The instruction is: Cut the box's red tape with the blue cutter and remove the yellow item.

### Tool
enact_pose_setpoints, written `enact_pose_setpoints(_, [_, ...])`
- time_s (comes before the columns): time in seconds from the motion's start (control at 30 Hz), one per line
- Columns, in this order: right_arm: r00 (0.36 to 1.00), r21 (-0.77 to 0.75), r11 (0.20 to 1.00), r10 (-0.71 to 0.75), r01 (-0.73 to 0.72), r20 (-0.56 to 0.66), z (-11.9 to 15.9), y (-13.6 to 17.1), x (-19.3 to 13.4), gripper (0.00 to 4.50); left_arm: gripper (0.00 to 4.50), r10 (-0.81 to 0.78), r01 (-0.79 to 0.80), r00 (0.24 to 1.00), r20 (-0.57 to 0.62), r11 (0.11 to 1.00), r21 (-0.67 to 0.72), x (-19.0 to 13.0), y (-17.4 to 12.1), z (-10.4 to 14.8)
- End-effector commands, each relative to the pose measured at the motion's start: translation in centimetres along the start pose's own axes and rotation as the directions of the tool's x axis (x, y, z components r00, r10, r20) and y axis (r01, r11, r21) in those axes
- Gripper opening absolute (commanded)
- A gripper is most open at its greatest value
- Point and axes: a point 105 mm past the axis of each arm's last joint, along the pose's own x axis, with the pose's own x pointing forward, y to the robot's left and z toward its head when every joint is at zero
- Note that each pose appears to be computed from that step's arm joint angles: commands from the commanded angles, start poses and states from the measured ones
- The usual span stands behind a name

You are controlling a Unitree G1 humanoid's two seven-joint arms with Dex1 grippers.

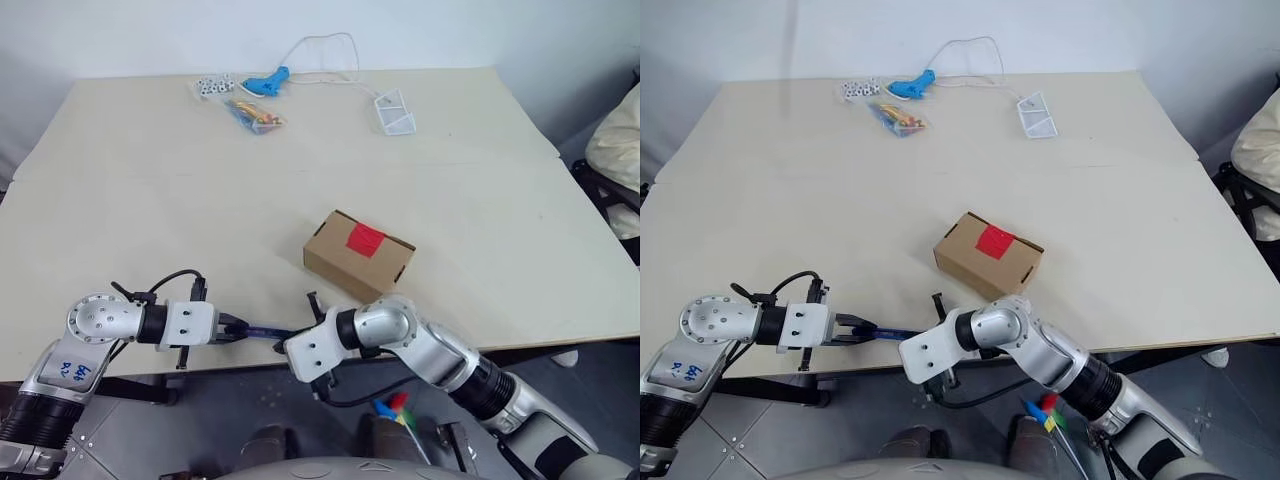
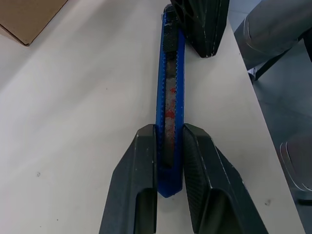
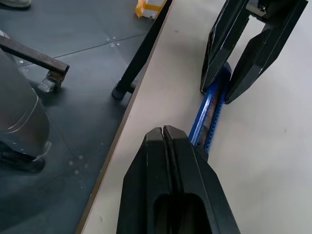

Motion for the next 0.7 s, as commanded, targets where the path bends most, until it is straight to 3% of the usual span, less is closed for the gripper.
enact_pose_setpoints(0.03, [1.000,0.004,1.000,0.001,-0.001,-0.029,-0.8,0.0,0.6,0.05,0.41,-0.014,0.014,1.000,0.013,0.999,0.033,0.0,-0.3,0.8])
enact_pose_setpoints(0.33, [0.995,-0.045,0.995,-0.091,0.093,0.043,1.3,-2.4,-1.3,0.05,0.41,-0.033,0.033,0.999,-0.002,0.996,0.078,0.4,-0.1,0.7])
enact_pose_setpoints(0.7, [0.991,-0.049,0.992,-0.115,0.112,-0.061,-0.3,-1.7,-3.8,0.05,0.41,-0.032,0.036,0.999,-0.042,0.996,0.081,0.6,-0.1,0.1])
